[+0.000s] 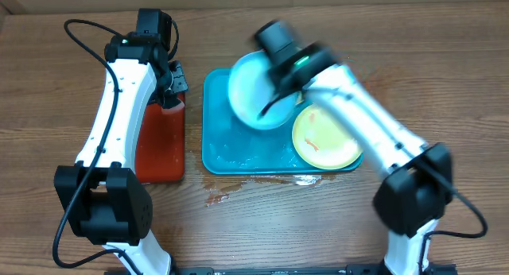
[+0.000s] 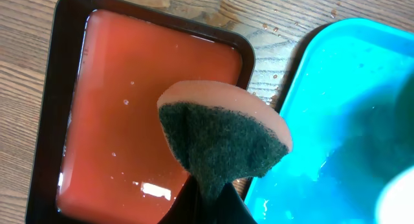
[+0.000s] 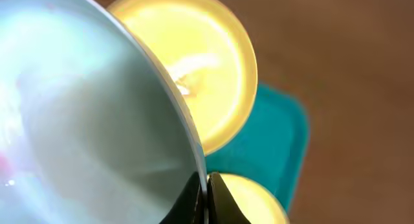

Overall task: Clean dirty plates on tray and stack at the side
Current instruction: 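Lift the white plate with the right gripper and carry it rightward, then lower the white plate onto the table right of the tray and release, then move the right gripper to the upper yellow plate and grasp its rim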

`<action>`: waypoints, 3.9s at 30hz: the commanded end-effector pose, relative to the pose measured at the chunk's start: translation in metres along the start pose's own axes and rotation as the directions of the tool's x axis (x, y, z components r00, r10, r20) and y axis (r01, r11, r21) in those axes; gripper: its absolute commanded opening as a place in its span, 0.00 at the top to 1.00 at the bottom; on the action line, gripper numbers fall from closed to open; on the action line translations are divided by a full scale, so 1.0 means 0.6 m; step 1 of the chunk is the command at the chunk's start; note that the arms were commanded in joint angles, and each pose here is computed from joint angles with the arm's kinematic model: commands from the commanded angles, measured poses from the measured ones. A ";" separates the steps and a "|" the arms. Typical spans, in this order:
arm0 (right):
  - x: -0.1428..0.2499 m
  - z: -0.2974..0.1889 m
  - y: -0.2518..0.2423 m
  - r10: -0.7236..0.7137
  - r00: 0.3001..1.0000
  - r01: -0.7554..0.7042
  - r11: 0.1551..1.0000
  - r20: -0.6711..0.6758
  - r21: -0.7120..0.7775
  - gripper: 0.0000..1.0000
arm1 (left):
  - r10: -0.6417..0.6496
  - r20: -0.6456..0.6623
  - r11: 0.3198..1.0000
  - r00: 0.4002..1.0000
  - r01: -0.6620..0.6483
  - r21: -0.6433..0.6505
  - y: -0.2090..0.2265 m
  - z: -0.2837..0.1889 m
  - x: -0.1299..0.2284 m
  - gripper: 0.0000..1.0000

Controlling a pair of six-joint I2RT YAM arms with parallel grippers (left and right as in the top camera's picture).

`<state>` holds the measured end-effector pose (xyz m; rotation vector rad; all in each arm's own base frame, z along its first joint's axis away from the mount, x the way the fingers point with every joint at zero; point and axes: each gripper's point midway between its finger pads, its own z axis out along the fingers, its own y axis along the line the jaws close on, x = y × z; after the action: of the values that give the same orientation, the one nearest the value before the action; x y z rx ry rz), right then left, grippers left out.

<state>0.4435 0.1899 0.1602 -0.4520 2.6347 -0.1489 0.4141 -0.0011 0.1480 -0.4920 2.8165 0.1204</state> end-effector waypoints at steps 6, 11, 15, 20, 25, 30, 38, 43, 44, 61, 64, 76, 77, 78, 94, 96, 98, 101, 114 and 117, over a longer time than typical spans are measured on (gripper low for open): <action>0.032 -0.001 -0.172 0.441 0.877 -0.479 0.779 -0.189 -0.406 0.96 | -0.027 0.029 0.999 0.999 0.027 0.018 0.004 -0.017 -0.013 0.96; 0.113 0.049 -0.318 0.605 0.758 -0.652 0.710 -0.242 -0.265 0.96 | -0.027 0.030 0.999 0.999 0.027 0.019 0.004 -0.017 -0.013 0.96; 0.169 0.072 -0.395 0.714 0.653 -0.757 0.621 -0.252 -0.201 0.96 | -0.028 0.031 0.999 0.999 0.027 0.019 0.003 -0.017 -0.014 0.96; 0.220 0.093 -0.457 0.783 0.580 -0.814 0.558 -0.224 -0.159 0.96 | -0.028 0.033 0.999 0.999 0.027 0.021 0.003 -0.017 -0.015 0.96; 0.270 0.131 -0.505 0.860 0.484 -0.874 0.486 -0.162 -0.028 0.96 | -0.028 0.031 0.999 0.999 0.027 0.024 0.002 -0.017 -0.014 0.96; 0.289 0.160 -0.500 0.862 0.485 -0.872 0.489 -0.144 -0.009 0.95 | -0.028 0.029 0.999 0.999 0.027 0.031 0.000 -0.017 -0.014 0.96; 0.295 0.176 -0.499 0.865 0.485 -0.873 0.488 -0.126 -0.011 0.95 | -0.028 0.026 0.999 0.999 0.027 0.037 -0.002 -0.017 -0.013 0.96; 0.295 0.175 -0.495 0.865 0.484 -0.874 0.486 -0.135 -0.017 0.75 | -0.028 0.026 0.999 0.999 0.027 0.043 -0.004 -0.017 -0.013 0.96; 0.296 0.175 -0.494 0.864 0.484 -0.874 0.487 -0.138 -0.016 0.71 | -0.028 0.027 0.999 0.999 0.027 0.043 -0.004 -0.017 -0.013 0.96; 0.038 0.111 -0.282 0.509 0.861 -0.453 0.773 0.008 -0.444 0.53 | -0.029 0.039 0.998 0.999 0.026 0.060 -0.010 -0.018 -0.019 0.96; 0.006 0.129 -0.237 0.401 0.912 -0.351 0.871 0.084 -0.343 0.53 | -0.029 0.039 0.998 0.999 0.026 0.060 -0.011 -0.018 -0.019 0.96; -0.024 0.214 -0.109 0.186 0.972 -0.159 0.970 0.143 -0.182 0.43 | -0.028 0.039 0.998 0.999 0.026 0.060 -0.010 -0.018 -0.019 0.96; -0.023 0.217 -0.112 0.190 0.972 -0.165 0.972 0.140 -0.169 0.43 | -0.028 0.039 0.998 0.999 0.026 0.060 -0.010 -0.018 -0.019 0.96; -0.020 0.221 -0.116 0.204 0.970 -0.183 0.971 0.134 -0.153 0.42 | -0.028 0.039 0.998 0.999 0.026 0.060 -0.010 -0.018 -0.019 0.96; 0.001 0.249 -0.057 0.205 0.976 -0.181 0.951 0.070 -0.249 0.56 | -0.028 0.040 0.998 0.999 0.026 0.061 -0.011 -0.018 -0.019 0.96; 0.009 0.258 -0.055 0.216 0.975 -0.197 0.949 0.050 -0.248 0.55 | -0.028 0.039 0.998 0.999 0.026 0.060 -0.011 -0.018 -0.019 0.96; 0.015 0.262 -0.053 0.224 0.974 -0.208 0.946 0.034 -0.250 0.55 | -0.028 0.039 0.998 0.999 0.026 0.060 -0.011 -0.018 -0.019 0.96; 0.016 0.259 -0.043 0.220 0.975 -0.205 0.939 0.027 -0.277 0.56 | -0.028 0.039 0.998 0.999 0.026 0.062 -0.011 -0.018 -0.019 0.96; 0.059 0.152 0.075 0.133 0.976 -0.195 0.886 -0.173 -0.421 0.81 | -0.029 0.043 0.998 0.999 0.026 0.065 -0.012 -0.018 -0.021 0.96; 0.060 0.112 0.090 0.100 0.975 -0.177 0.888 -0.197 -0.424 0.54 | -0.029 0.043 0.998 0.999 0.026 0.065 -0.012 -0.018 -0.021 0.96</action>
<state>0.4176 0.2076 0.0207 -0.3689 2.9754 0.4327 0.4203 -0.0080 0.1490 -0.4845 2.8010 0.0583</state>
